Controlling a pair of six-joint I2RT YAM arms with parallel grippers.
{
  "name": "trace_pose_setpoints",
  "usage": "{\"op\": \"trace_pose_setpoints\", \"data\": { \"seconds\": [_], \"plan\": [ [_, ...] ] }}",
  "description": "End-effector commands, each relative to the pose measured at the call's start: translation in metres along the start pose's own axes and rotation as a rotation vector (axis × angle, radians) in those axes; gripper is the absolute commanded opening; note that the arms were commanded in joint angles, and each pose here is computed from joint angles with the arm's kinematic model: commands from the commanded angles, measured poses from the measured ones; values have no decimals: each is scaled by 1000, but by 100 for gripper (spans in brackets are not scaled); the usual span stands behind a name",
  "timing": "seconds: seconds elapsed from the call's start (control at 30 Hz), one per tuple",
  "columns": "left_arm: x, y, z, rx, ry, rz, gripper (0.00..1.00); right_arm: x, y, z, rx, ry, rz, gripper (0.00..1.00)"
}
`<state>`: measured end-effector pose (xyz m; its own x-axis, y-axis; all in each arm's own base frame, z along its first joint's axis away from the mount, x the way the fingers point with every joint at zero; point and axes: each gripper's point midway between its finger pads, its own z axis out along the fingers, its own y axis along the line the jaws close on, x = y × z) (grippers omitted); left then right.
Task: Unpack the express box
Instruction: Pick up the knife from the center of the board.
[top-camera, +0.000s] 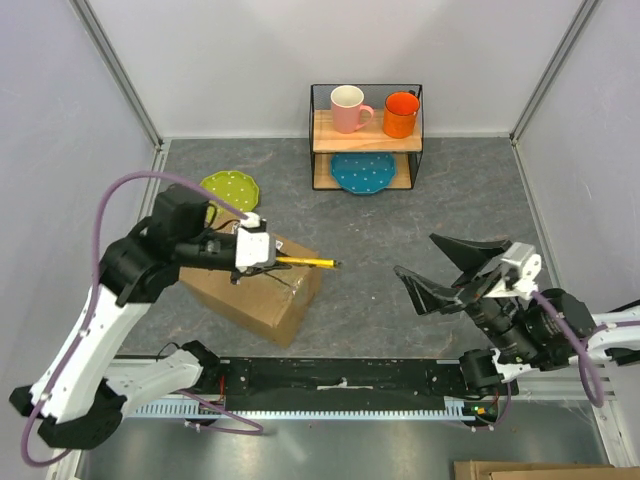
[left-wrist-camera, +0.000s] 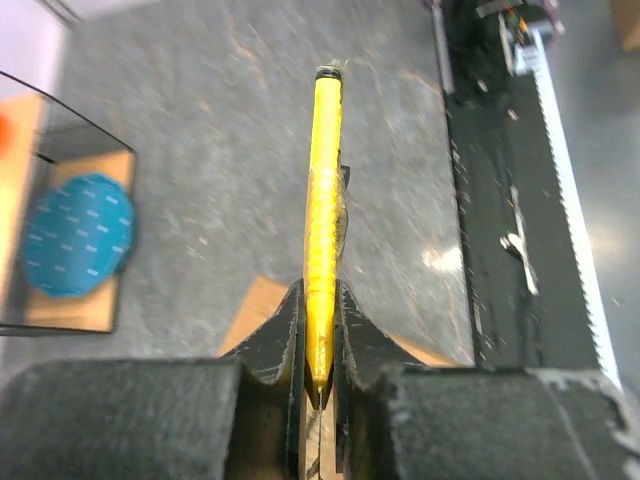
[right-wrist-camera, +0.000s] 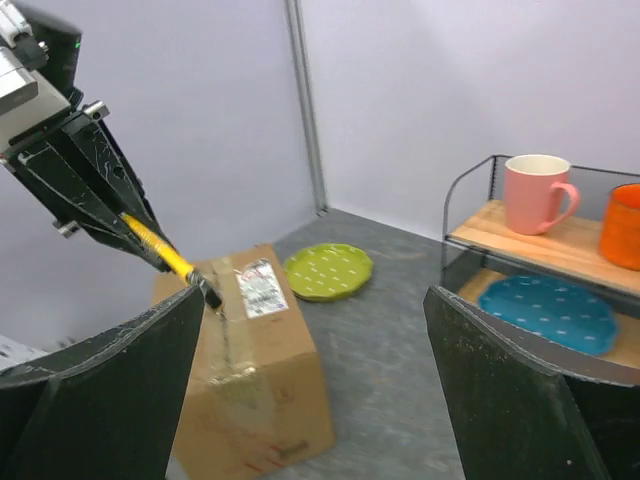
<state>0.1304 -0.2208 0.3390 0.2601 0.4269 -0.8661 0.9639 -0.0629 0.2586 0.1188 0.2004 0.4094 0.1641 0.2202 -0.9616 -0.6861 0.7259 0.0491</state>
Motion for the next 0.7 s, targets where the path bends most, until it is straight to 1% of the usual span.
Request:
{"op": "trace_pose_setpoints", "data": {
  "seconds": [0.0, 0.03, 0.07, 0.1, 0.13, 0.17, 0.2, 0.23, 0.27, 0.3, 0.33, 0.37, 0.4, 0.43, 0.47, 0.5, 0.53, 0.57, 0.6, 0.67],
  "plan": [
    [-63, 28, -18, -195, -254, 16, 2, 7, 22, -5, -104, -72, 169, 98],
    [-71, 32, -22, -222, -284, 10, 2, 9, 28, -3, -116, -67, 157, 98],
    [-88, 40, -28, -257, -341, 33, 2, 9, 33, -1, -129, -66, 146, 98],
    [-98, 42, -31, -263, -371, -16, 2, 1, 38, 2, -142, -77, 142, 98],
    [-104, 44, -33, -267, -391, -33, 2, 7, 50, 8, -161, -59, 110, 98],
    [-114, 47, -36, -273, -422, -30, 2, 5, 52, 15, -154, -63, 99, 98],
    [-121, 45, -39, -258, -449, -68, 2, -8, 60, 20, -184, -85, 126, 98],
    [-128, 43, -41, -245, -470, -72, 2, -6, 69, 28, -203, -76, 127, 98],
    [-133, 42, -43, -241, -490, -78, 2, -10, 61, 39, -185, -91, 133, 98],
    [-141, 41, -48, -243, -518, -89, 2, -25, 71, 42, -267, -130, 153, 98],
    [-145, 41, -51, -248, -530, -90, 2, -25, 76, 50, -287, -125, 197, 98],
    [-147, 41, -54, -250, -540, -101, 2, -29, 67, 61, -274, -142, 189, 98],
    [-150, 41, -56, -249, -549, -112, 2, -42, 67, 66, -293, -169, 199, 98],
    [-151, 38, -57, -242, -555, -117, 2, -42, 82, 71, -369, -162, 216, 98],
    [-151, 36, -57, -228, -556, -125, 2, -44, 80, 78, -374, -168, 209, 98],
    [-151, 33, -56, -206, -560, -151, 2, -55, 82, 82, -392, -189, 214, 98],
    [-152, 28, -58, -186, -567, -153, 2, -52, 94, 85, -462, -181, 203, 98],
    [-153, 26, -59, -177, -571, -157, 2, -55, 91, 90, -471, -185, 214, 98],
    [-153, 24, -60, -171, -572, -163, 2, -64, 94, 91, -512, -214, 224, 98],
    [-154, 19, -62, -158, -572, -163, 2, -65, 98, 94, -613, -212, 264, 98]
  ]
}}
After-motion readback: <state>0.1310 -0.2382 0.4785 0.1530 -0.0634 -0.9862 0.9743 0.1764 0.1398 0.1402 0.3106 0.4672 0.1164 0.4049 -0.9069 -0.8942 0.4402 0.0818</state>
